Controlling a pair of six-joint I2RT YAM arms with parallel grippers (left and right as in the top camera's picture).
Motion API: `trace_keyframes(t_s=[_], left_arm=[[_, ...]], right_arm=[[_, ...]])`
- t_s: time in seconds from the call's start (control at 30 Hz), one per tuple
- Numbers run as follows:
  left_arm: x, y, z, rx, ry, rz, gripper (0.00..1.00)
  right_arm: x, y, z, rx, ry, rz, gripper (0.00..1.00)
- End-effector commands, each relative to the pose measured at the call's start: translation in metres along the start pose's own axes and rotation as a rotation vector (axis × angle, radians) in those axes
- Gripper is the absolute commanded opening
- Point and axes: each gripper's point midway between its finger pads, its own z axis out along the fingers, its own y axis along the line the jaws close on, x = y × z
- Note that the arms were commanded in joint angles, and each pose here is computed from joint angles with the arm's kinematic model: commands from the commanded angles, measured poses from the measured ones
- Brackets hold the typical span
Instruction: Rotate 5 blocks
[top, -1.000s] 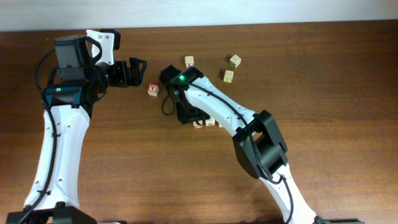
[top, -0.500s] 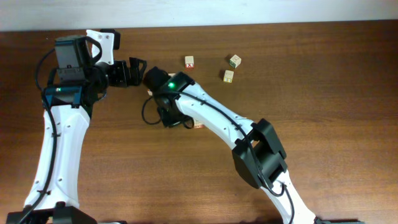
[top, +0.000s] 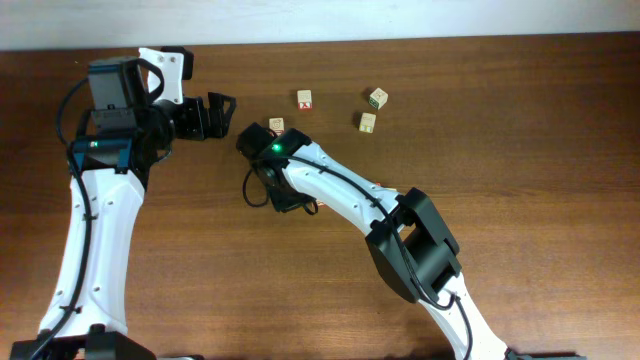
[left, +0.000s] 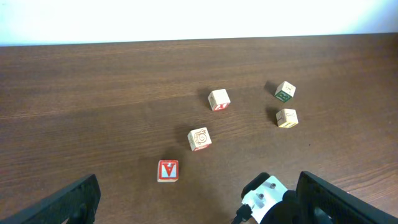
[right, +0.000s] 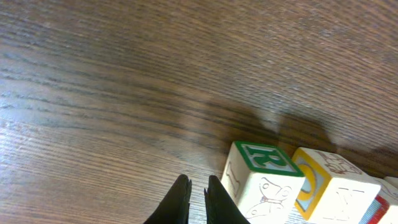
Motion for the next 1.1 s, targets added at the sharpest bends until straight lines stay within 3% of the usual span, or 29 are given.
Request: trace_keyframes(t_s=[0.0, 0.6, 0.73, 0.83, 0.9, 0.97, 1.07], left_arm=[[-0.007, -0.003, -0.002, 0.009, -0.015, 0.024, 0.99], [-0.007, -0.003, -0.002, 0.009, -0.015, 0.024, 0.99], [-0.007, -0.003, -0.002, 0.009, -0.015, 0.024, 0.99], [-0.007, -0.003, -0.002, 0.009, -0.015, 0.024, 0.99], [-0.007, -0.003, -0.002, 0.009, -0.015, 0.024, 0.99], [-0.007, -0.003, -0.002, 0.009, -0.015, 0.024, 0.99], [-0.007, -0.003, -0.002, 0.009, -0.015, 0.024, 0.99]], right_arm=[[-0.003, -0.018, 0.008, 0.049, 0.002, 0.040, 0.11], [0.000, -0.060, 0.011, 0.060, 0.078, 0.104, 0.13], [-0.020, -0.059, -0.056, -0.017, -0.046, 0.114, 0.21], [-0.018, -0.099, -0.138, -0.054, -0.166, 0.187, 0.22], [-0.005, -0.133, -0.161, -0.042, -0.165, 0.247, 0.22], [0.014, -0.182, -0.162, -0.003, -0.096, 0.345, 0.22], [0.038, -0.227, -0.123, 0.034, 0.031, 0.455, 0.22]])
